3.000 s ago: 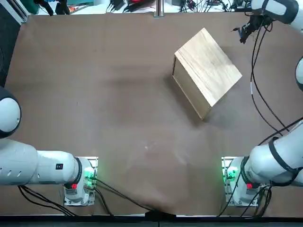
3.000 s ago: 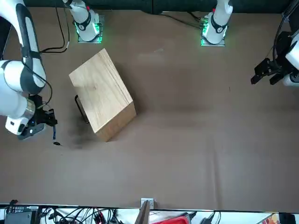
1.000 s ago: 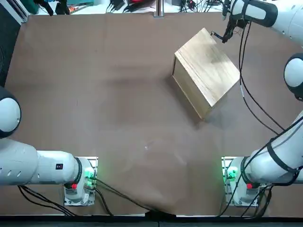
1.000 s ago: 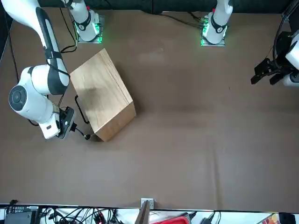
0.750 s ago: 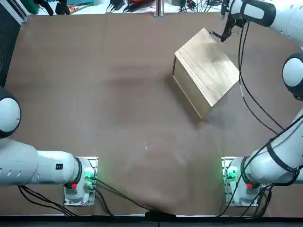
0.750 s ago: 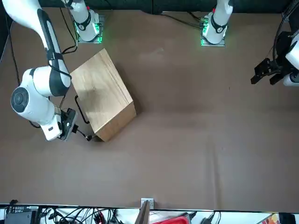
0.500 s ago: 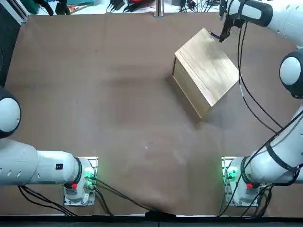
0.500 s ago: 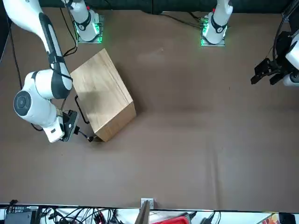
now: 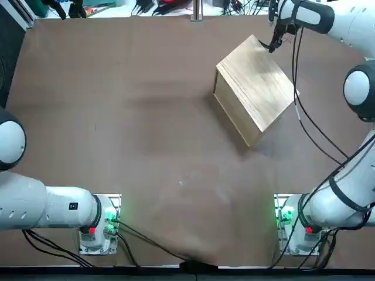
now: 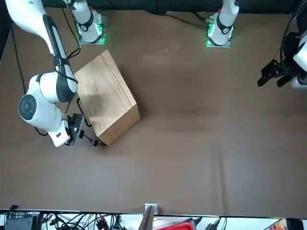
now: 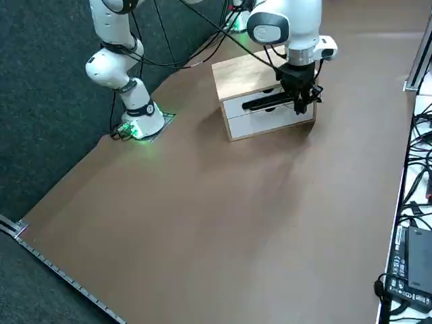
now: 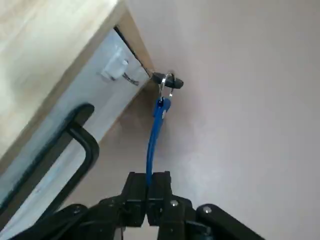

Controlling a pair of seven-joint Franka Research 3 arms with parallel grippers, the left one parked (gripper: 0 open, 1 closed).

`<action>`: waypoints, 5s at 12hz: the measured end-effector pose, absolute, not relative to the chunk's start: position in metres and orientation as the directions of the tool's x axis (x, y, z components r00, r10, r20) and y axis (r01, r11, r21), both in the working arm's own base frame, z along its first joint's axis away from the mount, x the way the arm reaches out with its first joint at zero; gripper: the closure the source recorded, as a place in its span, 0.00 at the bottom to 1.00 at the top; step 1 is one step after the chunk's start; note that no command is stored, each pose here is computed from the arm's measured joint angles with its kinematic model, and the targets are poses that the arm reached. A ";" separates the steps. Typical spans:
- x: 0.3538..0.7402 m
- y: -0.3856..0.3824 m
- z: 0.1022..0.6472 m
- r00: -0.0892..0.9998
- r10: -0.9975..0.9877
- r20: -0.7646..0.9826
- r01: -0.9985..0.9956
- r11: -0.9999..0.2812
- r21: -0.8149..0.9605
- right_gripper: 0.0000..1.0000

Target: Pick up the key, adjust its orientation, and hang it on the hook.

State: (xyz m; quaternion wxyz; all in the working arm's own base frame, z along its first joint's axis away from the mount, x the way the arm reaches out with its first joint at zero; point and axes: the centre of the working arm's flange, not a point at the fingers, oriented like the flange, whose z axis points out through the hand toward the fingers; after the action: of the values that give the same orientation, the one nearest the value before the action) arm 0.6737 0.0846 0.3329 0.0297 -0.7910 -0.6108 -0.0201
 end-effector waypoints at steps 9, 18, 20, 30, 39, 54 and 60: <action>0.672 0.091 0.330 0.192 0.979 0.067 0.981 -0.191 -0.027 0.96; 0.671 0.092 0.324 0.143 0.988 0.064 0.989 -0.140 -0.041 0.96; 0.669 0.094 0.323 0.139 0.988 0.061 0.989 -0.136 -0.053 0.96; 0.664 0.099 0.321 0.097 0.994 0.051 0.991 -0.092 -0.097 0.96; 0.663 0.099 0.319 0.085 0.995 0.051 0.992 -0.079 -0.102 0.96; 0.662 0.104 0.318 0.060 0.997 0.052 0.993 -0.054 -0.104 0.96; 0.662 0.104 0.317 0.051 0.997 0.053 0.993 -0.046 -0.105 0.96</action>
State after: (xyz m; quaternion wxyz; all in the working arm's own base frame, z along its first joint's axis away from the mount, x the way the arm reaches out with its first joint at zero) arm 0.6620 0.1037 0.3173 0.0563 -0.7228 -0.6885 0.0169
